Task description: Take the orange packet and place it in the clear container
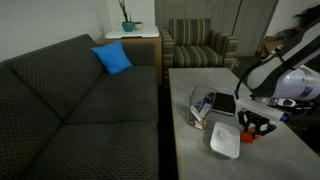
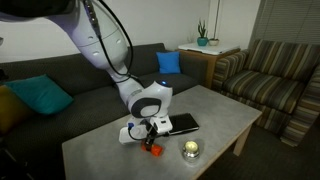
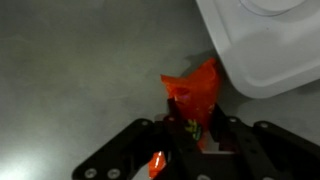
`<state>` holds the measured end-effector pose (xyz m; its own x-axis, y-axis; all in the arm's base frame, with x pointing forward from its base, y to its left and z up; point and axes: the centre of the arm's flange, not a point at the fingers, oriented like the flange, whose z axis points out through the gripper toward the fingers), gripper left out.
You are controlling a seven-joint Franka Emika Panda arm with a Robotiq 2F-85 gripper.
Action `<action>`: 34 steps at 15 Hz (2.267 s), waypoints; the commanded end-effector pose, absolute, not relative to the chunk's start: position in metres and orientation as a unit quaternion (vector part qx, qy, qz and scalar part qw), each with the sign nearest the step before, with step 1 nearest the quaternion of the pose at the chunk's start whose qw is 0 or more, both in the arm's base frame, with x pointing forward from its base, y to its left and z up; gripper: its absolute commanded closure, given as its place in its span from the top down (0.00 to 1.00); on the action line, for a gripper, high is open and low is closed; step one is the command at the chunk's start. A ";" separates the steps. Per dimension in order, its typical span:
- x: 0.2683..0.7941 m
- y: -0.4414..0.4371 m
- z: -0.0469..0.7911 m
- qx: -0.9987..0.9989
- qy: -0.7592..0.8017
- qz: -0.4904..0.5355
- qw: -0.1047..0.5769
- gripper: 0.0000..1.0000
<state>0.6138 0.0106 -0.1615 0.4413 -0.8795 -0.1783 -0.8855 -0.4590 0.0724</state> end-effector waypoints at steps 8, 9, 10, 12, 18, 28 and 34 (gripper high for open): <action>0.631 -0.003 -0.085 -0.875 0.483 0.007 -0.022 0.04; 0.635 -0.002 -0.072 -0.880 0.475 -0.012 -0.027 0.04; 0.638 0.000 -0.060 -0.883 0.467 -0.031 -0.030 0.04; 0.645 0.005 -0.035 -0.894 0.439 -0.080 -0.032 0.04; 0.660 0.047 0.020 -0.924 0.325 -0.203 0.005 0.04; 0.667 0.119 0.065 -0.944 0.189 -0.230 0.144 0.04; 0.683 0.135 0.028 -0.936 0.320 -0.106 0.099 0.04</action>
<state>0.6713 0.1266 0.0402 0.7992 -0.5549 0.2309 -0.4773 -0.8194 -0.3173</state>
